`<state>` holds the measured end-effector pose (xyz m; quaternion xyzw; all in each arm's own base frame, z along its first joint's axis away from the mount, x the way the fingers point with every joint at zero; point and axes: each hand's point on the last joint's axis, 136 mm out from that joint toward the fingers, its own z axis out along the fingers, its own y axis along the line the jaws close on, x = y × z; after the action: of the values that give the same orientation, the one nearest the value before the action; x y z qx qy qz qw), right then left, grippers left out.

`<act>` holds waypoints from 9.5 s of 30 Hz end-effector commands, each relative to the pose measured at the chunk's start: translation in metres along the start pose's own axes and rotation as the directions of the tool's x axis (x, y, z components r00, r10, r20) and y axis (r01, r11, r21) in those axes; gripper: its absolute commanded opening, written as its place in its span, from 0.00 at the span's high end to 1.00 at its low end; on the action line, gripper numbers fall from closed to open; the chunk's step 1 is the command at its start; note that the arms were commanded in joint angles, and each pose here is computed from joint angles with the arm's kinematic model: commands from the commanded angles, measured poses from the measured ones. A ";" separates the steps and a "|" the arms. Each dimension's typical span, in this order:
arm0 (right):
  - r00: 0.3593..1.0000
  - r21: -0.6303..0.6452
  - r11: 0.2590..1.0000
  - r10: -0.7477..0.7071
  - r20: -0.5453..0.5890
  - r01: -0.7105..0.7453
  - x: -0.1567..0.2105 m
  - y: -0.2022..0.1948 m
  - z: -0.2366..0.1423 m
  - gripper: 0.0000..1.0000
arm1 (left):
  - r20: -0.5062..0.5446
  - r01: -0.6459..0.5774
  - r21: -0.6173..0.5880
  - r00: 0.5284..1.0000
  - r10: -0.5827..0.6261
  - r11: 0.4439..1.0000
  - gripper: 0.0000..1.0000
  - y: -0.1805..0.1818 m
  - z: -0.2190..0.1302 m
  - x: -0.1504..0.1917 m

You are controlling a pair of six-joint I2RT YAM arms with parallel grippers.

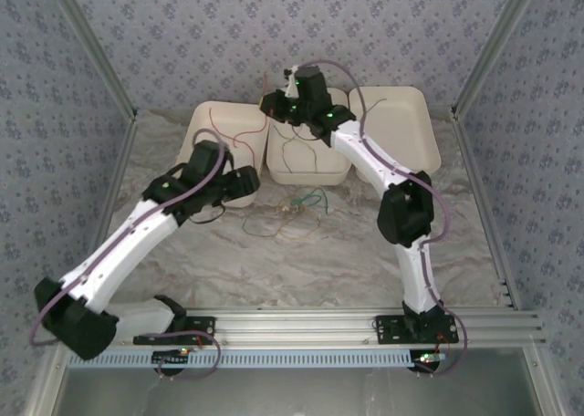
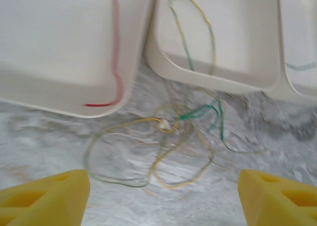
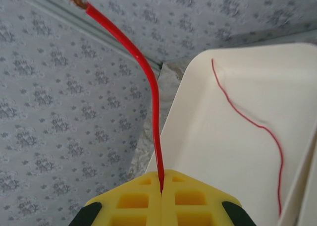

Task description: Untangle the cables

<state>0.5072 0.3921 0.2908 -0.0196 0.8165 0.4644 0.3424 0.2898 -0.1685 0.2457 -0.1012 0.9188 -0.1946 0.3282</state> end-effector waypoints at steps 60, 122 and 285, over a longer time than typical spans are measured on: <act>0.724 0.635 0.562 0.689 -0.005 -0.531 0.201 -0.179 -0.117 0.64 | -0.417 -0.044 0.089 0.905 0.077 0.995 0.68 -0.019 0.139 0.116; 0.920 0.746 0.543 0.164 0.355 -0.385 -0.005 -0.190 -0.383 1.00 | -0.491 -0.288 -0.368 0.868 0.078 0.884 1.00 0.097 0.142 0.161; 0.675 -0.132 0.724 0.682 0.280 -0.677 -0.053 0.004 -0.191 0.64 | -0.056 0.010 0.853 0.996 0.072 0.523 1.00 -0.249 -0.010 -0.091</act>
<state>0.4364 0.2378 0.3657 0.3318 0.7351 0.5316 0.2589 0.3734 -0.3554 0.3890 0.0631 0.7339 -0.6172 0.2767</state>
